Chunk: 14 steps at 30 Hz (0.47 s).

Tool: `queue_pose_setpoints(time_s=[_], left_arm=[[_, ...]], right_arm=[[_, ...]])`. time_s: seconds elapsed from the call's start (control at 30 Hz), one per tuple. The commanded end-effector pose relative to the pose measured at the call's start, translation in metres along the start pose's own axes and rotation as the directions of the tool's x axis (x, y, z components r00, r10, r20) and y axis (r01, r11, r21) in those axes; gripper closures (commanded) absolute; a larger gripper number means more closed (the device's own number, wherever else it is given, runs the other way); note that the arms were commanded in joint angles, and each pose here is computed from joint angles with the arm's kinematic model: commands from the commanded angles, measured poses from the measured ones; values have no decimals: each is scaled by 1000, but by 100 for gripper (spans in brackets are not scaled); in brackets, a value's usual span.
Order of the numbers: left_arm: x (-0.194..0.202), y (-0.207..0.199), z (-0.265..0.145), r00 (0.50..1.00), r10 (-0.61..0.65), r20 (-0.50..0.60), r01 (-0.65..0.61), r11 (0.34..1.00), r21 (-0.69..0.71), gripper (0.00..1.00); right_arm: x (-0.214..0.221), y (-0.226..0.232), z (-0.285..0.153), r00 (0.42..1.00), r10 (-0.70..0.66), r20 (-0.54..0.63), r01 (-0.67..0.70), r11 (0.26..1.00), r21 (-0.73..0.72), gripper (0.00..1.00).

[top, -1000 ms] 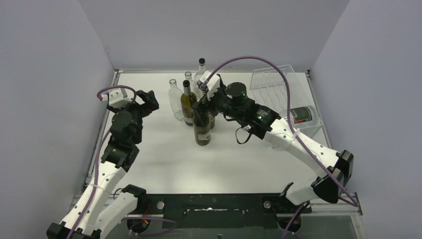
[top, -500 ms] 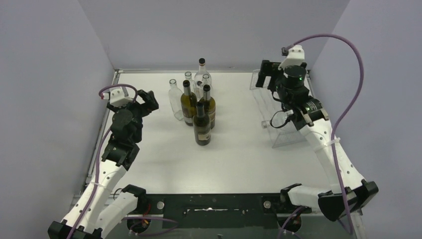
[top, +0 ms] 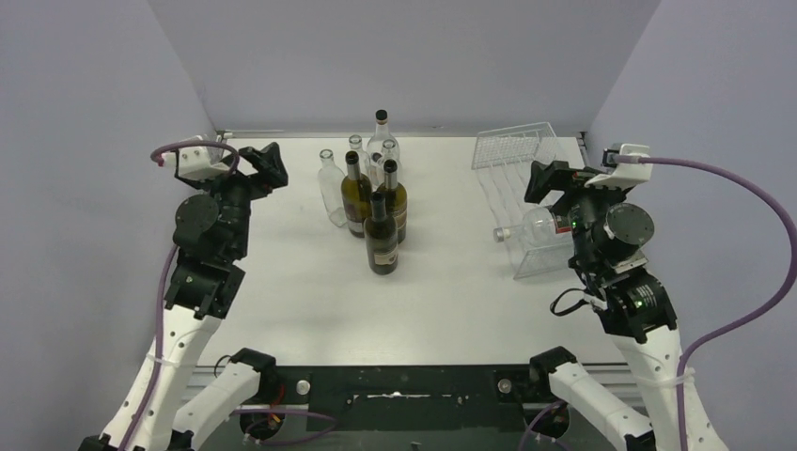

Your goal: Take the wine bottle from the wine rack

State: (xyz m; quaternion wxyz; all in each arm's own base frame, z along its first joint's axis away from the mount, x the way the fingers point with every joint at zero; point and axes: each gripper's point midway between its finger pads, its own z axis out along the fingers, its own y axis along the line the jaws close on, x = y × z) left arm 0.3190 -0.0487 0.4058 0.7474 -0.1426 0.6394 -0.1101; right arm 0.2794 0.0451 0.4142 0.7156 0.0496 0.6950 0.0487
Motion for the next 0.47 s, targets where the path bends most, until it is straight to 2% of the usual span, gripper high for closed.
queue_pose_setpoints(time_s=[0.0,0.17,0.3,0.43], left_arm=[[-49,-12,-16,997,-1,78,-3,999,51,12],[-68,-13,-25,992,-6,124,-2,998,61,12],[-67,-11,-26,993,7,119,-14,999,52,12],[-65,-9,-27,993,9,117,-15,999,48,12]], right_arm=[[-23,-6,-10,995,9,102,-10,1000,7,2],[-33,-7,-17,994,0,110,0,1000,2,2],[-34,-12,-21,994,24,106,-28,999,28,2],[-26,-2,-19,998,6,64,-4,1000,-25,2]])
